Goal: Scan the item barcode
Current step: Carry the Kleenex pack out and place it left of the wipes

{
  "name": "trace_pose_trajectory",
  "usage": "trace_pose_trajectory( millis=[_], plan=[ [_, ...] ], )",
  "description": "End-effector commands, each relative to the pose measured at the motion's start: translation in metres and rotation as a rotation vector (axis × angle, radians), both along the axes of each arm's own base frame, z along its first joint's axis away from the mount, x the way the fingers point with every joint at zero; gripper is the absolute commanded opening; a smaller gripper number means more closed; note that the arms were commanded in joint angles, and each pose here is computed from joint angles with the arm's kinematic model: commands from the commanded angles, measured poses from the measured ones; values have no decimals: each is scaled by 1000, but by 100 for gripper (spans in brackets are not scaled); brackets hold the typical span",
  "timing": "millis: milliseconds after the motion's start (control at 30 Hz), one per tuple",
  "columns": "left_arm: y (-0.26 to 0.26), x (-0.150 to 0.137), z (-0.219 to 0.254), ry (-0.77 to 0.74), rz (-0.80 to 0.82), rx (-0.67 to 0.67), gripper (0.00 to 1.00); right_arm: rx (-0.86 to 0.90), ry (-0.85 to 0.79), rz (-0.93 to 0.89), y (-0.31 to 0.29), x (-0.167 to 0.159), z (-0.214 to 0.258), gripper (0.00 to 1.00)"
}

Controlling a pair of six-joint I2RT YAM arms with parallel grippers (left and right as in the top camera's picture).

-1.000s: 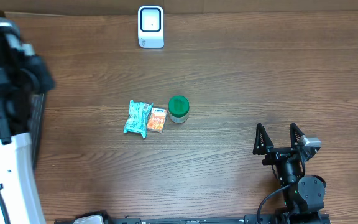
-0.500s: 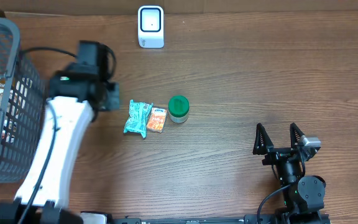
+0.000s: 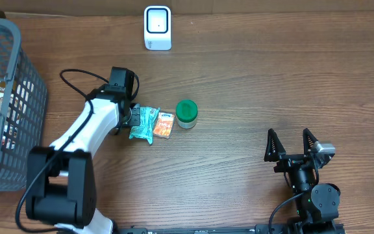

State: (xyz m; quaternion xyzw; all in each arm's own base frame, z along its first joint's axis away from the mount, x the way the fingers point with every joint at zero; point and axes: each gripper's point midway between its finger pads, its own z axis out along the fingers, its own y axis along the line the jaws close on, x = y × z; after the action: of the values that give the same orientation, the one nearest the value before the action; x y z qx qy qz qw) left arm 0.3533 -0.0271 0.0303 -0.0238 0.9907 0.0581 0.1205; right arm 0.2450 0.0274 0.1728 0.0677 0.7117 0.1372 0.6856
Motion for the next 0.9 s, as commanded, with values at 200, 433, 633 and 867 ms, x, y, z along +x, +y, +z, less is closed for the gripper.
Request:
trace_pose_trajectory(
  millis=[200,433,633,867],
  plan=[
    [-25,-18,-26,109,-24,-120,4,-14,-4,3,0,0,-2,100],
    [-34,-20,-26,119,-3,-174,6,-14,-4,3,0,0,-2,100],
    [-44,-22,-25,130,20,-241,4,-14,-4,4,0,0,-2,100],
    [-46,-22,-25,131,28,-254,37,-14,-4,4,0,0,-2,100]
  ],
)
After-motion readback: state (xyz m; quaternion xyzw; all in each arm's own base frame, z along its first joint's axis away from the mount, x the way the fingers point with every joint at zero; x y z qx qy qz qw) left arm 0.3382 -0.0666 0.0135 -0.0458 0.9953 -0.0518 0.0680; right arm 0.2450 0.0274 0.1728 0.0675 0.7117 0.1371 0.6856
